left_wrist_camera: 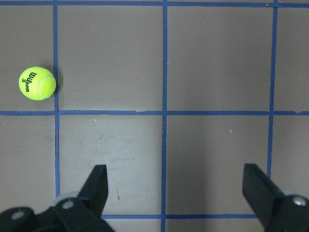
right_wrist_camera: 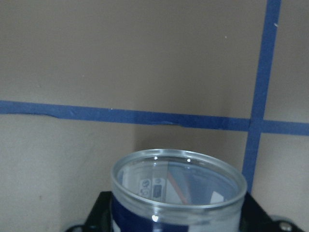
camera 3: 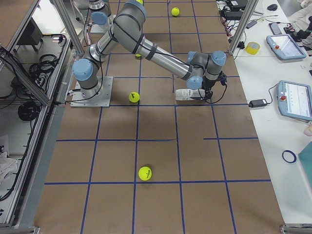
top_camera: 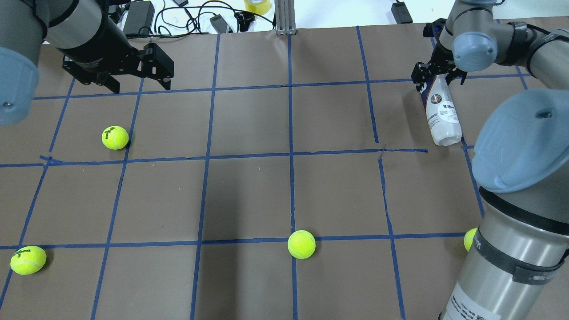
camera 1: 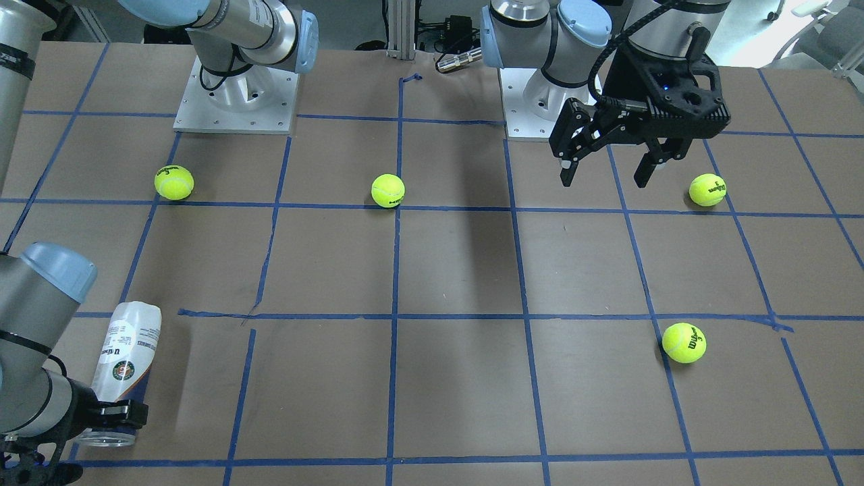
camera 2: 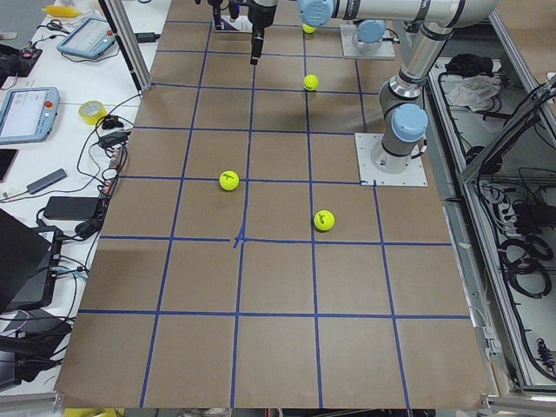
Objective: Lift up tennis ball bucket
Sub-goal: 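Close the right gripper around the top of the white Wilson can, then lift the can with the right gripper and carry it toward the table center, then lay the can on its side and open the right gripper, then raise the right gripper and withdraw it away from the can, then move the left gripper over the lying can's open end, then close the left gripper on the can's rim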
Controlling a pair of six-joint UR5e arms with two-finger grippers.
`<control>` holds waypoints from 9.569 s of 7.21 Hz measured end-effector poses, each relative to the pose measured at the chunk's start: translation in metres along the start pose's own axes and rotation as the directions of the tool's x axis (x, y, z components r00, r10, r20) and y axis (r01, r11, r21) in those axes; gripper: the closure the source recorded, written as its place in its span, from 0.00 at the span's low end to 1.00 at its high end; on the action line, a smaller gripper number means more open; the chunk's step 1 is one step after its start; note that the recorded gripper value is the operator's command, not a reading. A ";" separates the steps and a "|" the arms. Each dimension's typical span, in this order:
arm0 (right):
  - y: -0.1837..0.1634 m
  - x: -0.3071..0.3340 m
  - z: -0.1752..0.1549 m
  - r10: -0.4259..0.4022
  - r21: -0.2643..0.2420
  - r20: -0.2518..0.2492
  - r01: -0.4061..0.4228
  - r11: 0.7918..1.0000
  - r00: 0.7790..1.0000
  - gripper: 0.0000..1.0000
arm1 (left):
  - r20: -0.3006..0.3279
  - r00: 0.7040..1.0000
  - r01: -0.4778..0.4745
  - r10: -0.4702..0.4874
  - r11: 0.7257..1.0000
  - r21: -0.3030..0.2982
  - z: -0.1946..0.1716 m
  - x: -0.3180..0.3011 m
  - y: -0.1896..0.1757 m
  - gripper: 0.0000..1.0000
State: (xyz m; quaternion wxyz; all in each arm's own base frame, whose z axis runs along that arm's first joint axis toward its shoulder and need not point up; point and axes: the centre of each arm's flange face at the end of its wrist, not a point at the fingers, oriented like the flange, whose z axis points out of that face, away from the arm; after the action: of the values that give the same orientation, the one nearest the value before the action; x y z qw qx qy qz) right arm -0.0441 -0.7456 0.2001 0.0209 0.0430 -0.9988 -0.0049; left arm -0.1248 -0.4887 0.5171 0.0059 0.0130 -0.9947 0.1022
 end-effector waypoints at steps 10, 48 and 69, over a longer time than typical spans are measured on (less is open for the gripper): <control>0.028 -0.240 -0.139 -0.343 0.169 -0.008 0.340 0.925 0.939 0.89 | 0.000 1.000 -0.002 0.002 1.000 -0.002 0.001 0.001 0.001 0.00; 0.127 -0.196 -0.259 -0.447 0.324 -0.060 0.441 0.837 0.892 0.00 | -0.003 1.000 -0.004 0.004 1.000 -0.025 0.017 0.007 -0.002 0.00; 0.250 -0.131 -0.371 -0.089 0.208 -0.104 0.109 0.972 0.991 0.00 | -0.565 0.795 -0.071 -0.222 0.890 -0.451 0.335 0.014 -0.030 1.00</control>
State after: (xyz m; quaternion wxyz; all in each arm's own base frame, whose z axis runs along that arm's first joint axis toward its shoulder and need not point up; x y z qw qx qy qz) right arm 0.0807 -0.4882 0.5677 0.0629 0.0951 -0.9881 0.1031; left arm -0.1410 -0.5863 0.1958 0.3286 0.0189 -0.9350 -0.1323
